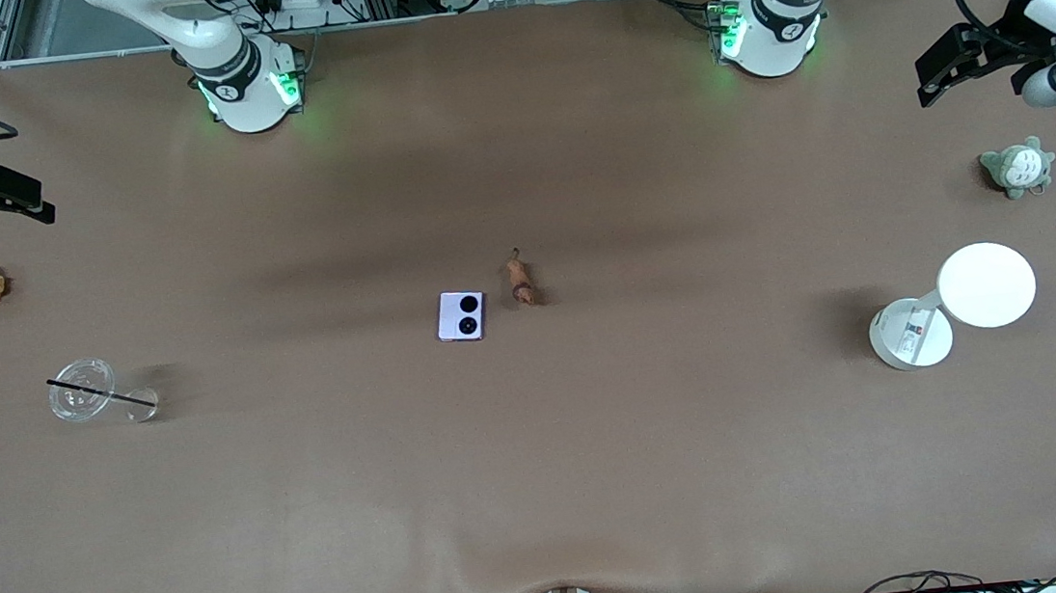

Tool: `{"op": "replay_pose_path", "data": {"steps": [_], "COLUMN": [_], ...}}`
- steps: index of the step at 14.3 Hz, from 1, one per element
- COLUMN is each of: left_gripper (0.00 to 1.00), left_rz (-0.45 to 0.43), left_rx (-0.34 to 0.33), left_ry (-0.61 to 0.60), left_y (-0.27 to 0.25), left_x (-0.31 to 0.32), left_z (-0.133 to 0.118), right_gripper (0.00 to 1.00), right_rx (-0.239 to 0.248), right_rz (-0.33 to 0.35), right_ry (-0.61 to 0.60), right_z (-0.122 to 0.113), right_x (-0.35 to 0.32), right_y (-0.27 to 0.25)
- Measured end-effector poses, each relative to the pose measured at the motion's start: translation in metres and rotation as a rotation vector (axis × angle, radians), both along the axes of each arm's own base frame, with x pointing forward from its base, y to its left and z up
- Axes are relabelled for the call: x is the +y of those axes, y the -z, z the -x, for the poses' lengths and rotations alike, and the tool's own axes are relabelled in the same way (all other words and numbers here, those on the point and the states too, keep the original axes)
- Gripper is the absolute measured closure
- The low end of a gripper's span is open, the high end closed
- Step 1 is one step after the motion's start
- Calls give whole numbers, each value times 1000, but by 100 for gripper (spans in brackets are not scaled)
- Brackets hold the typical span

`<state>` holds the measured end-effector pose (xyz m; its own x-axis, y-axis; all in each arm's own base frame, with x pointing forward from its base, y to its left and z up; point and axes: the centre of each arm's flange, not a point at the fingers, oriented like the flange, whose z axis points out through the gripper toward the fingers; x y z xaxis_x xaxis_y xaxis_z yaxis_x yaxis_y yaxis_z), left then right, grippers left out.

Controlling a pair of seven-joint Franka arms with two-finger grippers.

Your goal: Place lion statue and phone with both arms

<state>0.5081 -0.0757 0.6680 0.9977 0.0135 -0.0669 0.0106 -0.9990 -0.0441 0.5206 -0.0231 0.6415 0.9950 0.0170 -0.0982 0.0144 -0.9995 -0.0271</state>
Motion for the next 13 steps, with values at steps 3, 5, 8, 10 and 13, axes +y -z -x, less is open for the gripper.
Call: {"op": "replay_pose_path", "data": {"steps": [3, 5, 8, 10, 13], "left_gripper": [0, 0, 0, 0, 0], "left_rz": [-2, -5, -6, -9, -19], "left_rx": [10, 30, 51, 69, 98], "left_ry": [-2, -3, 1, 10, -1], "left_y": [3, 6, 15, 24, 42], "left_x": [-1, 0, -3, -15, -49], "left_z": [-1, -1, -4, -8, -12], "right_gripper": [0, 0, 0, 0, 0], "right_rx": [-32, -41, -41, -44, -49], "right_rz": [1, 1, 1, 1, 1], "right_ry": [16, 24, 26, 28, 27], "right_z": [10, 14, 14, 13, 13], "right_x": [-8, -12, -13, -14, -14], "right_y": [-16, -21, -21, -21, -21]}}
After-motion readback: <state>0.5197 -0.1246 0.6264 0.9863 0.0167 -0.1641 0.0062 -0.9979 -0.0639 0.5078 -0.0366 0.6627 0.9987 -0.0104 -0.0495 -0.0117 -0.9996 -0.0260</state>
